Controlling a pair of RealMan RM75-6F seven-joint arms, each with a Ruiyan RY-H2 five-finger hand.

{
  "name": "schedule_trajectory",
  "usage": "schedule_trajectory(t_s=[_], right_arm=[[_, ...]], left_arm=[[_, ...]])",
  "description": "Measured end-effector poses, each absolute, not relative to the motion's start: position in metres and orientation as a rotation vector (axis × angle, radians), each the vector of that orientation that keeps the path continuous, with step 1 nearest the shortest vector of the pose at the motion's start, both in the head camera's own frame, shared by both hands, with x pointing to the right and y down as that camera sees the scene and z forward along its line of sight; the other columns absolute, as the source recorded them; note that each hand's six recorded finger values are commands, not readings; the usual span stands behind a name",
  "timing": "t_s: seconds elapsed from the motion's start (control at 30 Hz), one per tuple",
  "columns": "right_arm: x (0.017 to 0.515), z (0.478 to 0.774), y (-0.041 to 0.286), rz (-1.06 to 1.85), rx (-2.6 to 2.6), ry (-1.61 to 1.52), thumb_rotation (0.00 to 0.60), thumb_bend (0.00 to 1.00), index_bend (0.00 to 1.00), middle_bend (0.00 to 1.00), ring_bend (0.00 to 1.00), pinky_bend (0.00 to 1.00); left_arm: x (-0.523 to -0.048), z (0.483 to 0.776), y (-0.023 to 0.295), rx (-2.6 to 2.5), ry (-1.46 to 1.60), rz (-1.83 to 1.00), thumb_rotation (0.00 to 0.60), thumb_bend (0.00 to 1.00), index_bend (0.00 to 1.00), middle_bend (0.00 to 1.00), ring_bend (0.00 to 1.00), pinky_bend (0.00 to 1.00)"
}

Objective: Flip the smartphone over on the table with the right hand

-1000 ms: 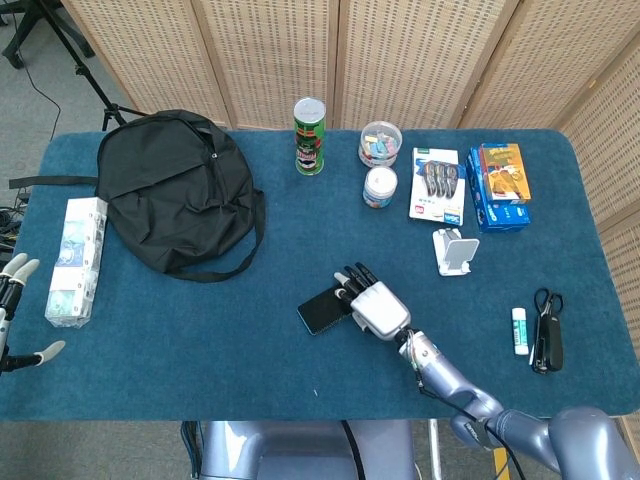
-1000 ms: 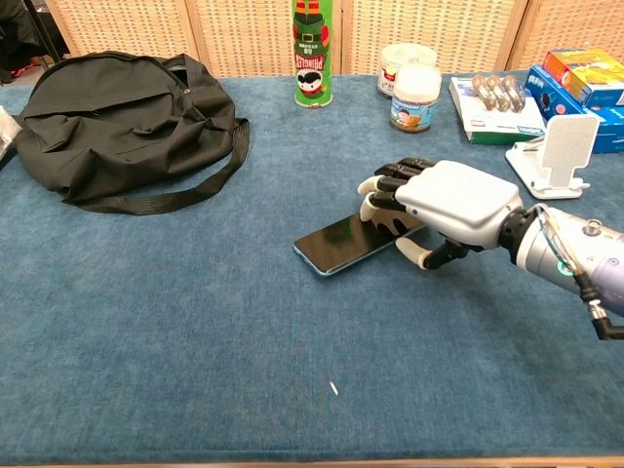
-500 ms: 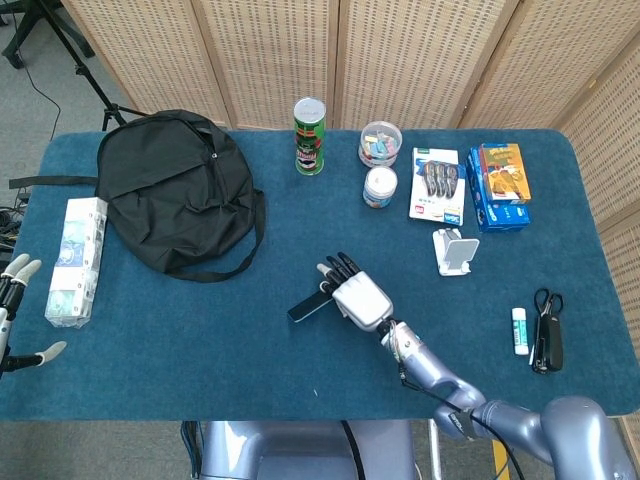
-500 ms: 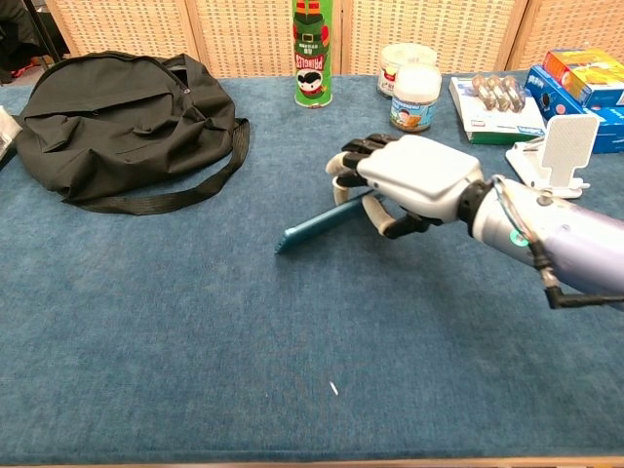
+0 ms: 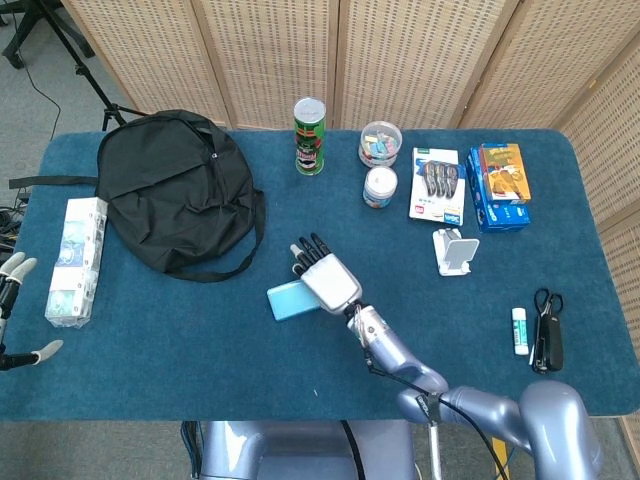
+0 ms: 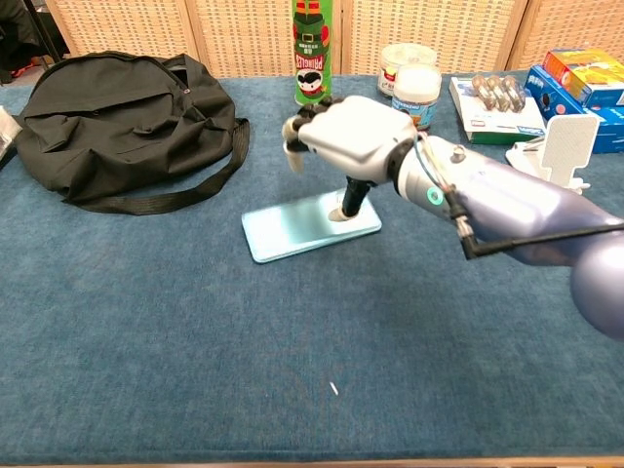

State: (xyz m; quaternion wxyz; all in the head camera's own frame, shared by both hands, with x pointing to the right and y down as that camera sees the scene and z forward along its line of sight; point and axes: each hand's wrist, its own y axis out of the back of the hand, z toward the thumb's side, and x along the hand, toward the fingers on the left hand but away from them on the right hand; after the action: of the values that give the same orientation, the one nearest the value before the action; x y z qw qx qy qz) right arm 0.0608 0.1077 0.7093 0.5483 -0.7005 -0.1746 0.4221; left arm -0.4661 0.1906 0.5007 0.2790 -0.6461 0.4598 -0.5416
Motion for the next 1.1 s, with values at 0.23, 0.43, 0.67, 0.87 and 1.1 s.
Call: schedule_trajectory(t_s=[0.23, 0.43, 0.67, 0.87, 1.1], right_arm=[[0.059, 0.693, 0.096, 1.003, -1.638, -0.464, 0.6, 0.0, 0.14, 0.02, 0.0, 0.05], [0.085, 0.676, 0.093, 0.986, -1.639, -0.507, 0.6, 0.0, 0.14, 0.02, 0.0, 0.05], [0.16, 0.662, 0.103, 0.969, -1.593, -0.541, 0.6, 0.0, 0.13, 0.0, 0.0, 0.05], [0.25, 0.649, 0.129, 1.031, -1.582, -0.586, 0.6, 0.0, 0.12, 0.0, 0.0, 0.05], [0.324, 0.624, 0.16, 1.099, -1.636, -0.727, 0.6, 0.0, 0.12, 0.0, 0.0, 0.03]], left_arm=[[-0.468, 0.499, 0.191, -1.735, 1.239, -1.449, 0.6, 0.0, 0.0, 0.0, 0.0, 0.0], [-0.467, 0.498, 0.191, -1.736, 1.235, -1.445, 0.6, 0.0, 0.0, 0.0, 0.0, 0.0], [-0.466, 0.497, 0.193, -1.738, 1.235, -1.436, 0.6, 0.0, 0.0, 0.0, 0.0, 0.0], [-0.465, 0.497, 0.195, -1.724, 1.223, -1.438, 0.6, 0.0, 0.0, 0.0, 0.0, 0.0], [-0.461, 0.5, 0.196, -1.704, 1.208, -1.435, 0.6, 0.0, 0.0, 0.0, 0.0, 0.0]])
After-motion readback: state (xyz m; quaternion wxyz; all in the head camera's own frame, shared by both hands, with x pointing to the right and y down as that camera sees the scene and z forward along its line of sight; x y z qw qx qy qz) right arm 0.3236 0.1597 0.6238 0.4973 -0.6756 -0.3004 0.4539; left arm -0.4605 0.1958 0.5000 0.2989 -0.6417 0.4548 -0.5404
